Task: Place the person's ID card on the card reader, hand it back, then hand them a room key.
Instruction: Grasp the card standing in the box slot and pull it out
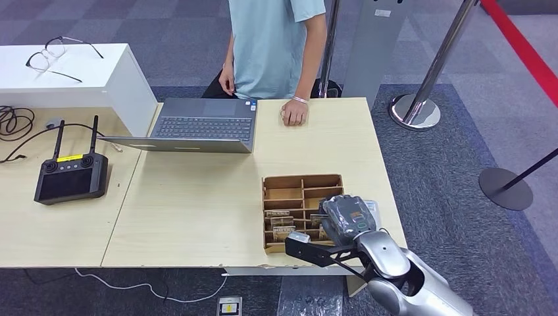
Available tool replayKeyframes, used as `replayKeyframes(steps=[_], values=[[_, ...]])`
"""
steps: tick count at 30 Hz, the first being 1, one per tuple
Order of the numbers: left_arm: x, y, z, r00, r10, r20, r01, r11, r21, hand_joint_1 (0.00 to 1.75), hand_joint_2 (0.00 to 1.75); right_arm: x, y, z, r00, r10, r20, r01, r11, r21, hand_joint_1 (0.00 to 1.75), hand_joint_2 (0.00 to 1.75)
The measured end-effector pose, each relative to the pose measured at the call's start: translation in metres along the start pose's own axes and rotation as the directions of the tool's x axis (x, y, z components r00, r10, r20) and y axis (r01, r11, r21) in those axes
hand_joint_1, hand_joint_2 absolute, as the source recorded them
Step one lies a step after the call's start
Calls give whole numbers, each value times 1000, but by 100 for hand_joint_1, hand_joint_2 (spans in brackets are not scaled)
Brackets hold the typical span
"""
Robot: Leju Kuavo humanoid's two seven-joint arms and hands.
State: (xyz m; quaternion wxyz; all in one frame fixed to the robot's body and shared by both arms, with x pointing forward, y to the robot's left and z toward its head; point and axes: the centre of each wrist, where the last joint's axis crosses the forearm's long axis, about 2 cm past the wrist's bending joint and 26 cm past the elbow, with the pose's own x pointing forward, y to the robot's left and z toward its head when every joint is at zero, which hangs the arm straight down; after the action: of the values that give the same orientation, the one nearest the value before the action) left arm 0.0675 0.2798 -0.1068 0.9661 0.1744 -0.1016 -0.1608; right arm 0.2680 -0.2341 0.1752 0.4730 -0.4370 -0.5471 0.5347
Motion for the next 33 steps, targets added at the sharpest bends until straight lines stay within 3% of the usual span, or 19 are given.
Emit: replayKeyframes(steps=[33], values=[[1,-4,1,1000,4,15,-4,1000,-7,0,0,3,-4,0,1000,-24,16,25,998,-57,175,175]])
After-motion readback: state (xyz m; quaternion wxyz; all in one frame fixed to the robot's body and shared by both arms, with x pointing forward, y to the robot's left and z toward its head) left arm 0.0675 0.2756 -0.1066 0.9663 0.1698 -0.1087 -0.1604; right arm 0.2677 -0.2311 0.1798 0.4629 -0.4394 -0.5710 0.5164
